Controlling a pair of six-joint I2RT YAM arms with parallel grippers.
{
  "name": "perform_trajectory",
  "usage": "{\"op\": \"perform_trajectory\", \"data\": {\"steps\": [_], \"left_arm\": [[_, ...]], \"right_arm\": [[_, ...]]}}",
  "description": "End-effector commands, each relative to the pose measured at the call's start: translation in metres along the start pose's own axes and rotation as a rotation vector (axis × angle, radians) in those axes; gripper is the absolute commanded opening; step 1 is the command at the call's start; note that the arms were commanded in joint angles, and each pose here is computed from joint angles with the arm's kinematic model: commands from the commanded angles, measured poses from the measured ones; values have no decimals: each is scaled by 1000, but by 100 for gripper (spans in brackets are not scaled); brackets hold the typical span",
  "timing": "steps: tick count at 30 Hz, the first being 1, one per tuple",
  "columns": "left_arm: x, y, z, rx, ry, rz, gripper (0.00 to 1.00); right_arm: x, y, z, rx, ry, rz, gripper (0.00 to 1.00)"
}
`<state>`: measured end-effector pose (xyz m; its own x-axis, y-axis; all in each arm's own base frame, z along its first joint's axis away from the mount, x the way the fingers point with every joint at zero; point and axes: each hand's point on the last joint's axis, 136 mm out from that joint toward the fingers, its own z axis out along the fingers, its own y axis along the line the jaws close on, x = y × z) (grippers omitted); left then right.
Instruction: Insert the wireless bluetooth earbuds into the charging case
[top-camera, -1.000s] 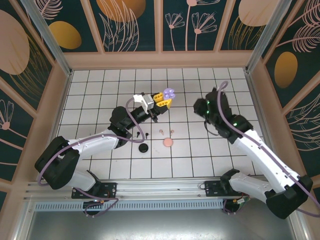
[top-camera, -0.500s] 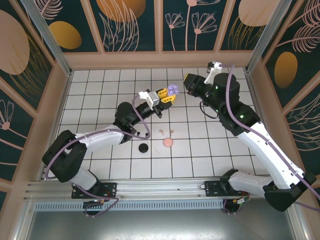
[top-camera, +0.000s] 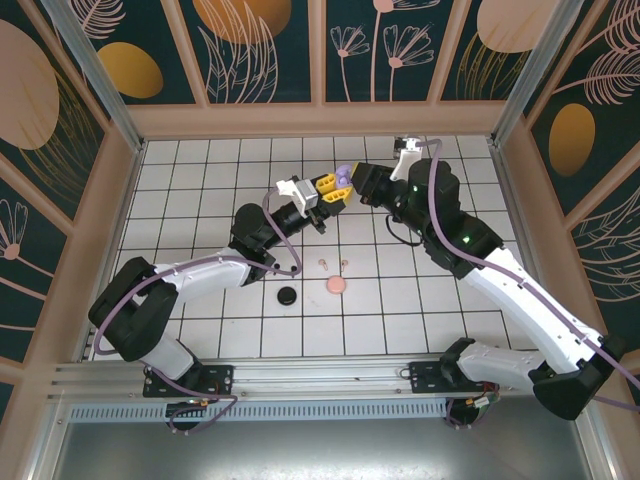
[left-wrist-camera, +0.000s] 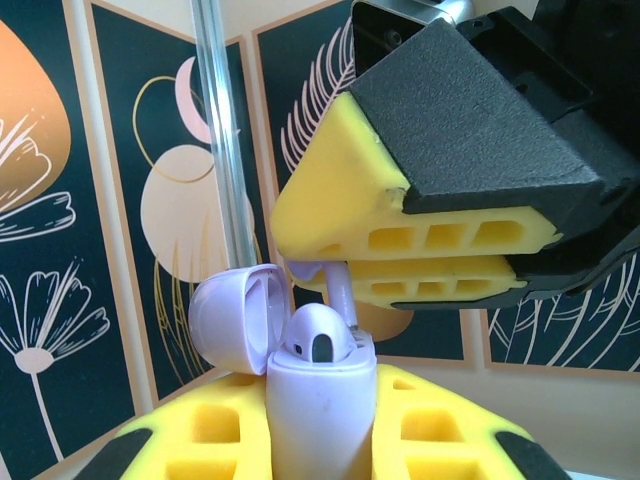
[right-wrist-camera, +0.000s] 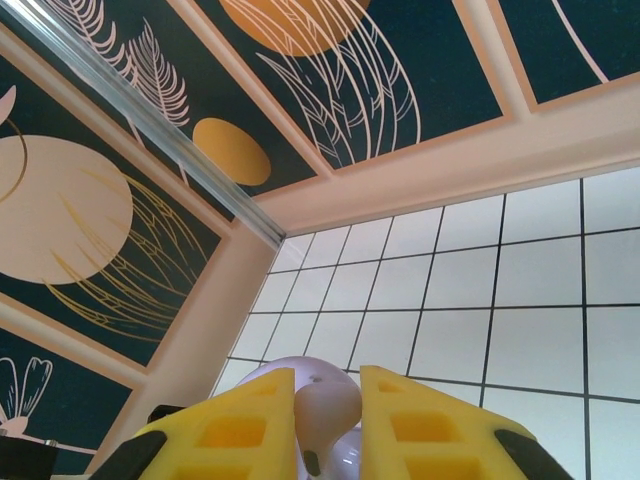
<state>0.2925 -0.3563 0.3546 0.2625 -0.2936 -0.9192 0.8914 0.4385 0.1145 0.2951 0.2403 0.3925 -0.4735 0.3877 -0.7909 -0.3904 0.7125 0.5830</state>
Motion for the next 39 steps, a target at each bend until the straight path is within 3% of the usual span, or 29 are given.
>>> {"op": "perform_trajectory", "data": {"steps": [1, 28, 29, 33, 35, 39], "left_arm": [[-22, -1, 6, 9, -73, 6, 0], [-21, -1, 12, 22, -70, -16, 0], [-21, -1, 12, 23, -70, -17, 0], [-20, -1, 12, 23, -67, -19, 0], [-18, -1, 12, 22, -63, -20, 0], [-16, -1, 11, 23, -58, -27, 0]], "right_arm": [[-7, 4, -2, -13, -38, 0, 19], [38, -5, 11, 69, 103, -112, 16], [38, -5, 11, 71, 100, -110, 19], [16, 1, 4, 75, 42, -99, 51], [-3, 9, -4, 63, -3, -90, 60], [-35, 22, -21, 35, -75, -75, 67]]}}
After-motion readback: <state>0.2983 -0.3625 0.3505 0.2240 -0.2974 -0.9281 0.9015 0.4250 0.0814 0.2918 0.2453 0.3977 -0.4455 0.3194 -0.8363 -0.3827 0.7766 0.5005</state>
